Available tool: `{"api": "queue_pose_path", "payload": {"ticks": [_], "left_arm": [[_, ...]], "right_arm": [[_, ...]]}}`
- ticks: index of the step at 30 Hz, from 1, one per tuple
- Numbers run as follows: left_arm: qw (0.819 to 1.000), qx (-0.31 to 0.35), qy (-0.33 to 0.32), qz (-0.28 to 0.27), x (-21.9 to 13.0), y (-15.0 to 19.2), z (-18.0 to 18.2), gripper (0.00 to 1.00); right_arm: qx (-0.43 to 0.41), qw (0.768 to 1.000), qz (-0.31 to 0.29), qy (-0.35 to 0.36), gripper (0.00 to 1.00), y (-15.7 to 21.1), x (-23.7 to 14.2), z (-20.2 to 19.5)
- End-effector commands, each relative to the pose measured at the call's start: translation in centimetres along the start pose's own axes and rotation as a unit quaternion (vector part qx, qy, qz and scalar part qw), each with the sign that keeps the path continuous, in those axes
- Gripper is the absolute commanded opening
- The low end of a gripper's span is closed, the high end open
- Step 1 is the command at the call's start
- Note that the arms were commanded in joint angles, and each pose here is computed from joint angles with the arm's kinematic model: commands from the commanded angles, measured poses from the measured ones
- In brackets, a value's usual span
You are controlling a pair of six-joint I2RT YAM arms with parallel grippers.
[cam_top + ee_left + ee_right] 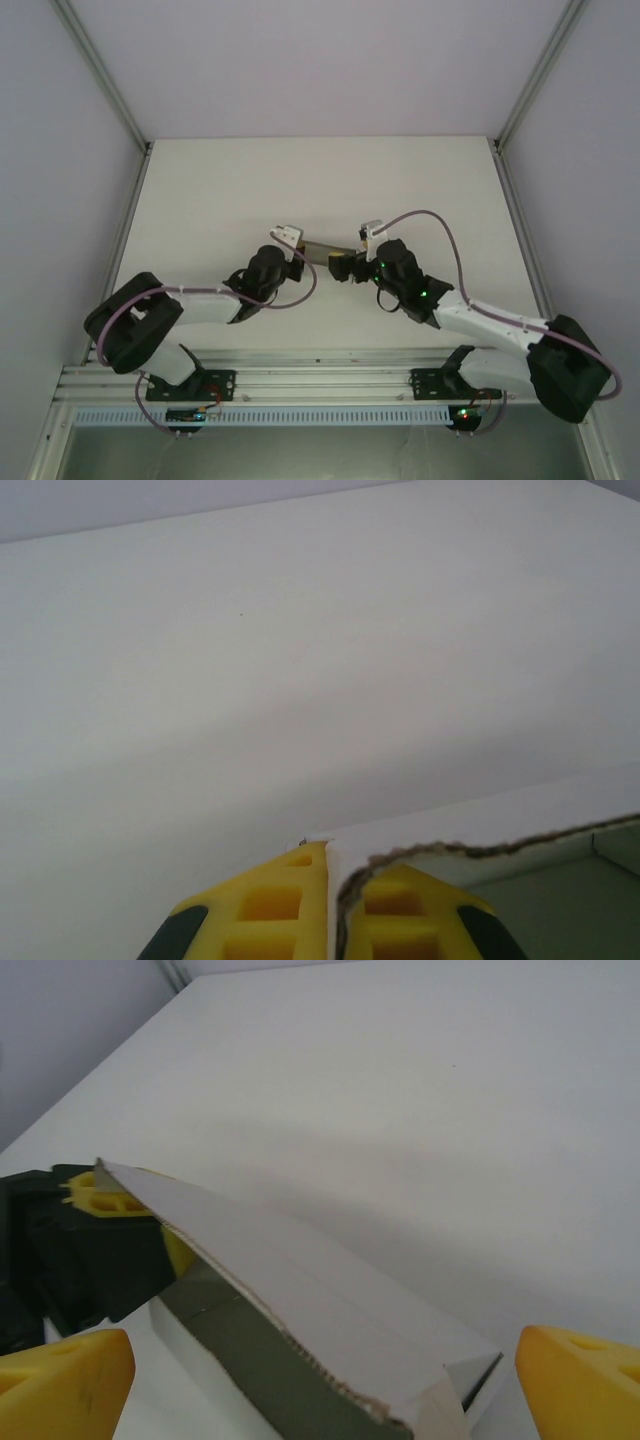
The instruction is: Assemble paper box
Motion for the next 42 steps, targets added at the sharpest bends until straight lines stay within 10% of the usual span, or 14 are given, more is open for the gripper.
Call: {"api": "queue_pose_path", "payload": {"ticks": [1, 14, 20, 23, 31, 42], "left_arm": [[1.0, 0.022, 0.007, -0.007, -0.5, 0.0, -0.2, 0.04], [0.997, 0.047, 0.064, 0.005, -3.1, 0.0, -1.1, 0.4], [0.994, 0.037, 0.099, 0.036, -4.5, 0.1, -1.4, 0.66], [0.992, 0.007, 0.124, 0.025, -6.2, -1.4, -1.5, 0.98], [0.993, -0.085, 0.085, 0.002, -10.0, -6.7, 0.1, 1.0], [0.942, -0.21, 0.091, 0.244, -1.2, -4.7, 3.1, 1.0]], "right_arm": [[-0.008, 1.0, 0.005, -0.024, 0.99, -0.6, -1.4, 0.7], [0.014, 0.998, 0.042, 0.051, 0.99, -3.9, -0.5, -1.3], [0.017, 0.991, 0.12, 0.063, 0.99, -1.3, 1.4, -2.1], [-0.008, 0.986, 0.153, 0.067, 0.99, 0.1, 2.6, -2.5], [-0.088, 0.96, 0.252, 0.082, 0.99, 5.5, 4.9, -3.0], [-0.113, 0.957, 0.256, 0.075, 0.99, 6.2, 5.7, -3.0]]}}
Point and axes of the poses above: each hand's point on the last joint's axis, 136 mm out from that joint toward the fingers, its own x axis out along the fingers, its own z axis along the line the jaws close on, y = z × x, the point moved 8 cm from there along -x, back along the fingers, and after that the axes turned 2 degrees about x, right-handed, at the moved point
